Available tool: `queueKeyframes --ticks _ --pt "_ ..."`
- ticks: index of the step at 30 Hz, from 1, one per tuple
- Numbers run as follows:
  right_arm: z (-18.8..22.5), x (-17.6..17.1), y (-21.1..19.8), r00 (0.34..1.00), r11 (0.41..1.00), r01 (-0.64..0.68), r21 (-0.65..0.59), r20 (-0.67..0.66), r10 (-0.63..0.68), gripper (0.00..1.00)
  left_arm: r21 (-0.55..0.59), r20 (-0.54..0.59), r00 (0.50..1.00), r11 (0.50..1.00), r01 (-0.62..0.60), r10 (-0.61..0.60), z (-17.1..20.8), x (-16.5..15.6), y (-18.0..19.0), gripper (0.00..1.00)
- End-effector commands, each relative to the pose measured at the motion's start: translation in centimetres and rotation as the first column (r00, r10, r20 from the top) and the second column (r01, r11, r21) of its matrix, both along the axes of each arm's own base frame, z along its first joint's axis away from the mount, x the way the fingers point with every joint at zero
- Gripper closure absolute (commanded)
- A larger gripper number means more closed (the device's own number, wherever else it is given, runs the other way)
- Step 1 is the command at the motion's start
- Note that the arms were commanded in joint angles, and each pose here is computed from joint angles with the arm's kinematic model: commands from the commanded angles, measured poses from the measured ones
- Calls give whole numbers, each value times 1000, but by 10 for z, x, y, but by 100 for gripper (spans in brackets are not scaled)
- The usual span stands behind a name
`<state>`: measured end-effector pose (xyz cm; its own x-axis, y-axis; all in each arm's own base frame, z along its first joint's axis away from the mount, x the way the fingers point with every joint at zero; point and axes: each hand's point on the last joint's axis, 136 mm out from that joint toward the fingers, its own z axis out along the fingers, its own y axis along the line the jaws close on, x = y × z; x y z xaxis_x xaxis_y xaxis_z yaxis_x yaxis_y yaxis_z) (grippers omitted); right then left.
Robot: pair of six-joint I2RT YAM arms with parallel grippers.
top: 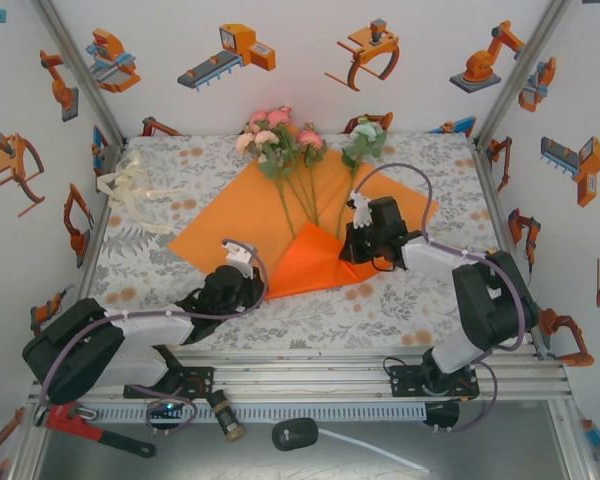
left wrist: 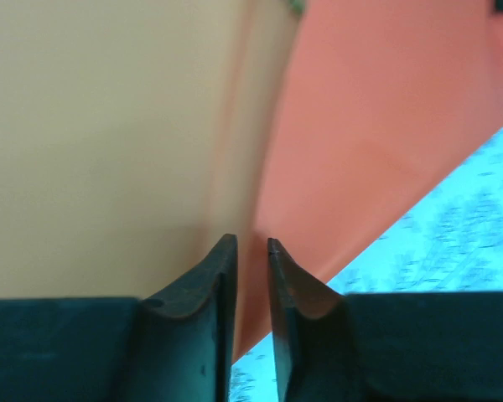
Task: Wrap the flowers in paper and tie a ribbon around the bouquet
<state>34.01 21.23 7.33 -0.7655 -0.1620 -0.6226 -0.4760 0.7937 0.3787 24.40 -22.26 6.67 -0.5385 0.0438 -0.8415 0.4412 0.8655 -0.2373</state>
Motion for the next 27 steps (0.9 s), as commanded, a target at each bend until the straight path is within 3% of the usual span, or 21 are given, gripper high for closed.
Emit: queueKeyframes --ticks 1,5,10,21,24,27 --pt "14 28 -2 995 1000 26 1 99 -26 100 97 1 997 992 -77 77 -16 5 22 68" --pt "13 30 5 996 1000 -2 28 88 -1 99 63 -13 999 997 35 -35 -14 1 4 59" --pt "15 30 14 997 997 -31 67 69 27 93 45 -12 999 998 32 -31 -10 4 2 53" --pt "18 37 15 999 997 -4 72 51 0 90 -74 49 995 993 92 -89 58 27 -30 35" --pt "11 37 14 1000 998 13 62 8 -14 72 -59 47 995 995 85 -82 55 40 -40 31" --pt "10 36 12 1000 998 23 54 7 -23 69 -39 31 993 993 114 -112 45 48 -53 31"
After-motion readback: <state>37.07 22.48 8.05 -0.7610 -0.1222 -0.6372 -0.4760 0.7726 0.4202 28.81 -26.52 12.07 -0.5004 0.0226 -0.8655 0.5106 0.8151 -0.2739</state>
